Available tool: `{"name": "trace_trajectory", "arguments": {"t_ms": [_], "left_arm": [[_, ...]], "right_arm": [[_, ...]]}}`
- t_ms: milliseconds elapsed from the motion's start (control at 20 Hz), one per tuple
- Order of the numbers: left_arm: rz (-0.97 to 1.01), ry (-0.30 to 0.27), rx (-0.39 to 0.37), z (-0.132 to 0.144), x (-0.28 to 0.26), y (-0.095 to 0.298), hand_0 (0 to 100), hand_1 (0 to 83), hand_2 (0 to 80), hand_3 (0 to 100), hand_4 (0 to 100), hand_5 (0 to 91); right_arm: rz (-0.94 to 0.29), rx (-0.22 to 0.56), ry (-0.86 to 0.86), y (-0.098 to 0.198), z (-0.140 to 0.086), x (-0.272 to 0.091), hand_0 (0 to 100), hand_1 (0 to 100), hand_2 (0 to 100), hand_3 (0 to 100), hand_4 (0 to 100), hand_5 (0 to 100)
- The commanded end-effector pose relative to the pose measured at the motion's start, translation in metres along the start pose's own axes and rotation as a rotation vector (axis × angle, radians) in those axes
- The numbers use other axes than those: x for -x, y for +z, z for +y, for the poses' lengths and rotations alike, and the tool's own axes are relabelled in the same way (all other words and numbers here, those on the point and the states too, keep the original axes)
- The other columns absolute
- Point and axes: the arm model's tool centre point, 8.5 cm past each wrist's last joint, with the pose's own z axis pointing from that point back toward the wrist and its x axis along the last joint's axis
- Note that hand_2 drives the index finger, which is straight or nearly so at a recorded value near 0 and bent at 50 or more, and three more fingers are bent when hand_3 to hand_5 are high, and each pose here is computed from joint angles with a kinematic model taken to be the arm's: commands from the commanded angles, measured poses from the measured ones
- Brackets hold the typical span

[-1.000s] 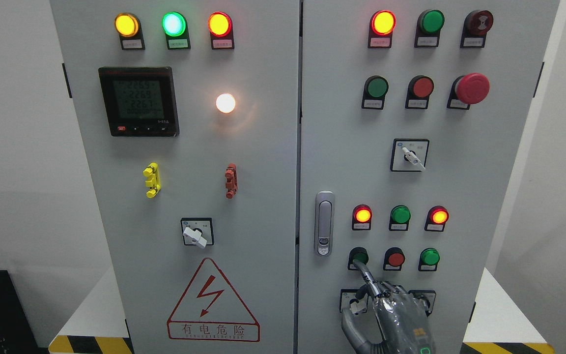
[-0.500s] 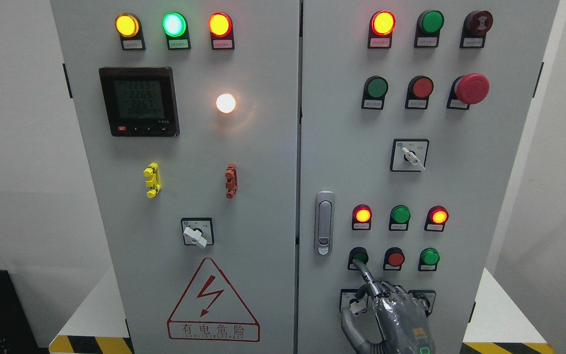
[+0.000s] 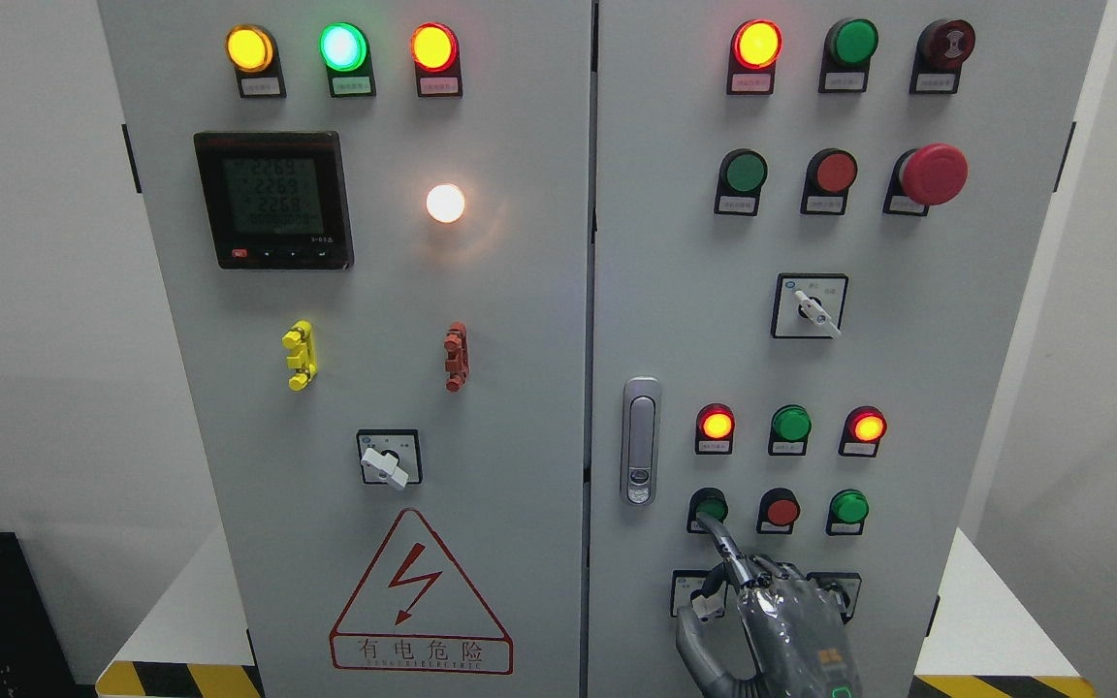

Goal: Press green start button

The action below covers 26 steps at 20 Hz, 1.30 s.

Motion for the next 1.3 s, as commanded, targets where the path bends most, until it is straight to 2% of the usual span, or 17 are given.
{"name": "trace_trajectory", "arguments": {"t_ms": [0,450,750,900,1050,1250], "left_arm": [[-0.001,0.0,0.0,0.0,0.0,0.0,12,55.6,0.0,0,0,0.0],[-0.001,0.0,0.0,0.0,0.0,0.0,12,55.6,0.0,0,0,0.0],[-0.001,0.0,0.0,0.0,0.0,0.0,12,55.6,0.0,0,0,0.0],[-0.001,0.0,0.0,0.0,0.0,0.0,12,55.6,0.0,0,0,0.0],[-0.001,0.0,0.0,0.0,0.0,0.0,12,55.6,0.0,0,0,0.0],[-0.001,0.0,0.0,0.0,0.0,0.0,12,55.6,0.0,0,0,0.0]], "right_arm": [[-0.011,0.058,-0.001,0.007,-0.019,-0.005,74,40,0,57,54,42],[0.007,0.088,-0.155,0.03,-0.023,-0.006,80,40,0,57,53,40],[0.029,0.124,-0.315,0.038,-0.025,-0.003,82,39,0,56,50,33],[0.057,0.139,-0.419,0.045,-0.025,-0.002,81,36,0,53,45,26],[0.071,0.152,-0.557,0.052,-0.025,-0.006,77,32,0,50,42,21],[0.108,0.15,-0.718,0.062,-0.024,-0.013,66,25,0,44,36,15]]}}
